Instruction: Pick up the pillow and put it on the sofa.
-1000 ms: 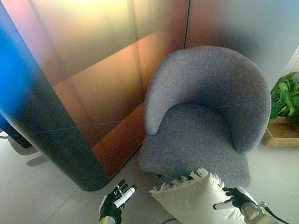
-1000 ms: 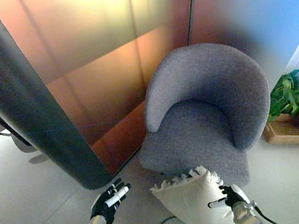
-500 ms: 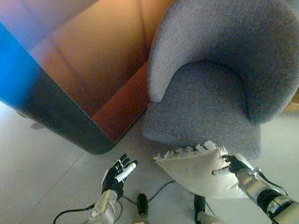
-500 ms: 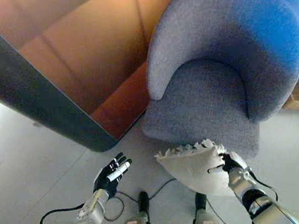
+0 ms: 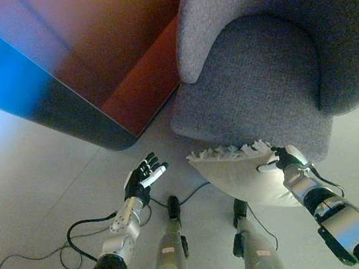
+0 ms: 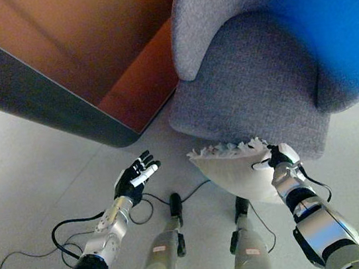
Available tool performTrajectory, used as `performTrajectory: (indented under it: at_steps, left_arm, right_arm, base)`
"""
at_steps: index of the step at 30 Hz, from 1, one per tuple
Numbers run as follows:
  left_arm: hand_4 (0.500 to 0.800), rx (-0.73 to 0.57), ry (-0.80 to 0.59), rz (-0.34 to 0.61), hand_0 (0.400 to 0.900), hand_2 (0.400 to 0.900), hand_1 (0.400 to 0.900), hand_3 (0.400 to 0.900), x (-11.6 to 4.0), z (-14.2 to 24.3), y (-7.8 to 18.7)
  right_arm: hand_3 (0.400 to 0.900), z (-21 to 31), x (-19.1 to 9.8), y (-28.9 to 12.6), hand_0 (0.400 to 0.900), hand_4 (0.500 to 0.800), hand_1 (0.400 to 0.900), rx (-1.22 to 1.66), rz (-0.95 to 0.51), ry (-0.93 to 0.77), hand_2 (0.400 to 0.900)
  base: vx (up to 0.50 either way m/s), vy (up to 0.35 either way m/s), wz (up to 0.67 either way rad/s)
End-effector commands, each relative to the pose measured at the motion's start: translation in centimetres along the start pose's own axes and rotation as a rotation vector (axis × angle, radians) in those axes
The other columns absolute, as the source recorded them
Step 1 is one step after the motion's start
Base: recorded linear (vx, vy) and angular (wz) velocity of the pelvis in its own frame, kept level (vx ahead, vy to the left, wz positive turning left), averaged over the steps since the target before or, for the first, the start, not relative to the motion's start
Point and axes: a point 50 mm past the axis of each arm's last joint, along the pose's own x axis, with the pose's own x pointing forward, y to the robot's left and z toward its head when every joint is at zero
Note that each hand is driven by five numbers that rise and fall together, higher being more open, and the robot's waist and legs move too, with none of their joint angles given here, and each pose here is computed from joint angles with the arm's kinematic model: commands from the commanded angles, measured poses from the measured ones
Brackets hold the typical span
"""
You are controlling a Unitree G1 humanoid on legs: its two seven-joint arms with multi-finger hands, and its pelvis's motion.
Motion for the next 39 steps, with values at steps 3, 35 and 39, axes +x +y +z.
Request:
performTrajectory:
  at_steps: [3,35,39]
  left_arm:
    - [0.8,0.007,-0.213,-0.068,0.9,0.9,0.9,0.9,0.8,4.5,-1.4]
    - [0.8,-0.001,-0.293,-0.105,0.9,0.9,0.9,0.9,1.0,6.8,-2.6]
    - [0.8,-0.01,-0.267,-0.084,0.9,0.9,0.9,0.9,0.9,6.3,-2.1]
  right_arm:
    - [0.9,1.6,0.9,-5.5,0.9,0.8,0.9,-0.037,-0.161,0.0,0.9]
    - [0.4,3.8,1.0,-8.6,0.4,0.5,0.4,-0.095,-0.14,-0.037,0.4]
    - [0.4,3.6,1.0,-8.5,0.4,0.5,0.4,-0.078,-0.149,-0.055,0.4]
  base:
    - [-0.037,-0.012,0.03]
    - [-0.01,0.0,0.0]
    - [0.031,0.008,0.02]
